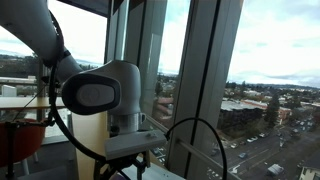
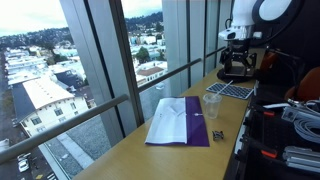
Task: Put the straw inside the cup
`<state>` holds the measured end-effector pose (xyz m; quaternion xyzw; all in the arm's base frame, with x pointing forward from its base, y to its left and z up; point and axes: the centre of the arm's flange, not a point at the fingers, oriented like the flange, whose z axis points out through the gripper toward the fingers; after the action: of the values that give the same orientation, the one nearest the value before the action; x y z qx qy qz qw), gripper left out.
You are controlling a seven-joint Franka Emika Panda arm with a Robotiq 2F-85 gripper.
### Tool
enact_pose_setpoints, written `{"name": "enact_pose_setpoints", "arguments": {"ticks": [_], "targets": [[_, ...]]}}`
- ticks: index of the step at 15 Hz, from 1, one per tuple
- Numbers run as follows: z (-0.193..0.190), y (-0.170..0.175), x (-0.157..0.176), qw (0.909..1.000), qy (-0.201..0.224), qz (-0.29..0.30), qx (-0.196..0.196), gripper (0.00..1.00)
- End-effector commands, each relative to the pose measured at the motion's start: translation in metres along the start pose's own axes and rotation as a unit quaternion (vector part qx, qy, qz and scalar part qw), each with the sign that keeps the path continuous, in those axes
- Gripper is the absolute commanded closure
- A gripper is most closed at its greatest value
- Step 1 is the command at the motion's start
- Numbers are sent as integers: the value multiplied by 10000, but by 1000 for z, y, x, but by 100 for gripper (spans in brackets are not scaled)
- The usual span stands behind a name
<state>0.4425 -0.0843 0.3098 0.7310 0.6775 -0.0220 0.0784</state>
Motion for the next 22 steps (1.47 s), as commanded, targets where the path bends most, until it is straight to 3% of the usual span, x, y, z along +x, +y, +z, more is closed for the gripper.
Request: {"name": "enact_pose_setpoints", "arguments": {"ticks": [1,11,22], "targets": [[15,-2,8,9977,107,-596,-302,0],[36,14,16,9914,62,-1138,-647,0],[11,68,21,9877,29,-1126,-1084,0]]}}
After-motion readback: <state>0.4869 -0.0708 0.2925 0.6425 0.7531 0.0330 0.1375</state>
